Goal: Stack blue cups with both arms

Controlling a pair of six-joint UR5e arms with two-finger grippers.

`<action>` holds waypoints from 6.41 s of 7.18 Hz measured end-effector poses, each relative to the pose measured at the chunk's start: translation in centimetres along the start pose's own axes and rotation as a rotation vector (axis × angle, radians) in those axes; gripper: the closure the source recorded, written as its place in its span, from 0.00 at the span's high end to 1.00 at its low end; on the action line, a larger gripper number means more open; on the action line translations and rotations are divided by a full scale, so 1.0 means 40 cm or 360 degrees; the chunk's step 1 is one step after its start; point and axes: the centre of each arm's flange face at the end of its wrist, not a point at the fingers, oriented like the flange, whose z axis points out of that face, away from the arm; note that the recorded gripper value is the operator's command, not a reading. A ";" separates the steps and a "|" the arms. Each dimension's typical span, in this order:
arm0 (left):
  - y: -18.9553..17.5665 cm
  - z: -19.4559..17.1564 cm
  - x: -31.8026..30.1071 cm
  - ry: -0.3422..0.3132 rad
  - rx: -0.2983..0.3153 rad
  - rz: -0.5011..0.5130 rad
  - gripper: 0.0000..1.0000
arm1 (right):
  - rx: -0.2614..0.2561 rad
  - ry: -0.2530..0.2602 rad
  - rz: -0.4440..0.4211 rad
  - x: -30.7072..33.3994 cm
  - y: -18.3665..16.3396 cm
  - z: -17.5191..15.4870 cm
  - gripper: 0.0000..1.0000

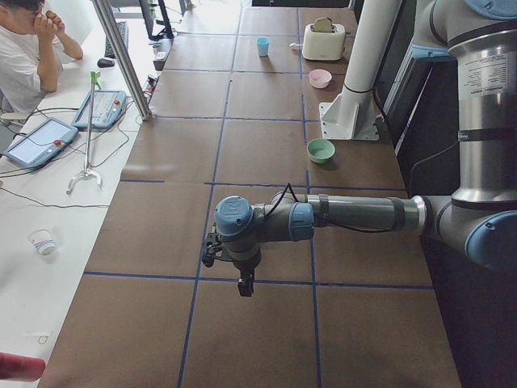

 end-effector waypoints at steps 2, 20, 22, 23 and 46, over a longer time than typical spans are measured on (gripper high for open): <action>-0.002 -0.003 0.008 -0.0001 0.0003 0.0012 1.00 | 0.0002 0.0000 -0.0004 -0.002 -0.002 -0.001 1.00; -0.101 0.301 0.517 0.0146 0.0165 -0.0036 0.32 | 0.0015 -0.0054 -0.0023 -0.020 -0.014 -0.005 1.00; -0.100 0.319 0.522 0.0133 0.0151 -0.0146 0.00 | 0.0015 -0.0054 -0.0025 -0.020 -0.014 -0.004 1.00; -0.102 0.321 0.529 0.0134 0.0150 -0.0176 0.00 | 0.0015 -0.0054 -0.0026 -0.020 -0.014 -0.004 1.00; -0.229 0.142 1.917 0.0267 0.0206 -0.0213 1.00 | 0.0015 -0.0054 -0.0023 -0.020 -0.014 -0.005 1.00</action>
